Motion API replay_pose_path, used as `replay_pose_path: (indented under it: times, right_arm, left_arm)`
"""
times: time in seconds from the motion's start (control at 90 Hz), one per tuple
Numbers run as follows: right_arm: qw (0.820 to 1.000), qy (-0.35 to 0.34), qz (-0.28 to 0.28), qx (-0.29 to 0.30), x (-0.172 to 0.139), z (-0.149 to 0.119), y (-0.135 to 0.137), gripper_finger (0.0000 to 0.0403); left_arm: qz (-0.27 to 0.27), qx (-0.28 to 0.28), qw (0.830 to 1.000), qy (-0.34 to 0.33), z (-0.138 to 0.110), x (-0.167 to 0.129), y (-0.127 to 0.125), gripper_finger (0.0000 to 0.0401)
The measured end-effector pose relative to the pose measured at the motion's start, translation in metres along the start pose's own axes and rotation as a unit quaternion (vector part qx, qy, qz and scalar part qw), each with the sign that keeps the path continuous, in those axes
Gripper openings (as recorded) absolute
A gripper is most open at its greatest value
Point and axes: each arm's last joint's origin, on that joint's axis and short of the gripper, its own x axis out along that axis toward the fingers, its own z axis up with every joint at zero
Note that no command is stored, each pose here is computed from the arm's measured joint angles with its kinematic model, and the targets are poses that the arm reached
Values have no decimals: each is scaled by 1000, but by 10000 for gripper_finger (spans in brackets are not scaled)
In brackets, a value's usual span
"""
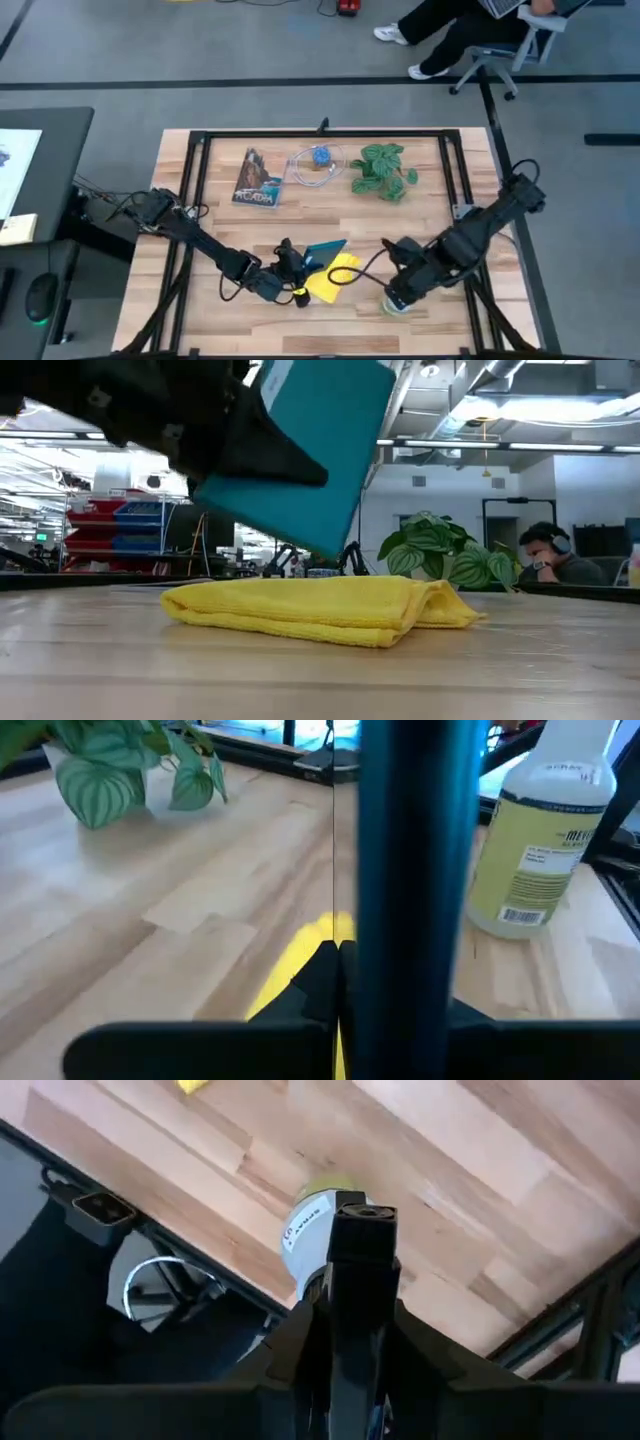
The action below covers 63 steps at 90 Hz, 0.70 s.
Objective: Clean tablet
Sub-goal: Spray the back of the tablet using the cleaning bottle
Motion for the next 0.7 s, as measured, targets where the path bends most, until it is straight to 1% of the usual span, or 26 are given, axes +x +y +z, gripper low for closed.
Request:
replay_pose_path:
  times: [0.167,0.256,0.344,0.478,0.556,0.7]
  right_arm:
    - [1000,-16,0,-11,2,1,2,80]
    - [999,-31,3,-17,3,1,3,108]
    - [998,-44,-1,-37,6,0,4,141]
    - [996,-49,28,-71,5,-1,10,183]
    - [995,-51,38,-83,5,-1,12,203]
    - [993,-49,36,-97,5,-4,11,230]
  left_arm:
    - [-3,-10,1000,-7,-19,9,-1,11]
    - [-5,-19,1000,-14,-26,13,-2,11]
    - [-11,-27,999,-19,-29,14,-2,11]
    - [-14,-23,999,-18,-28,13,-3,11]
    - [-16,-21,999,-18,-28,12,-4,11]
    - [-16,-23,999,-17,-29,13,-4,11]
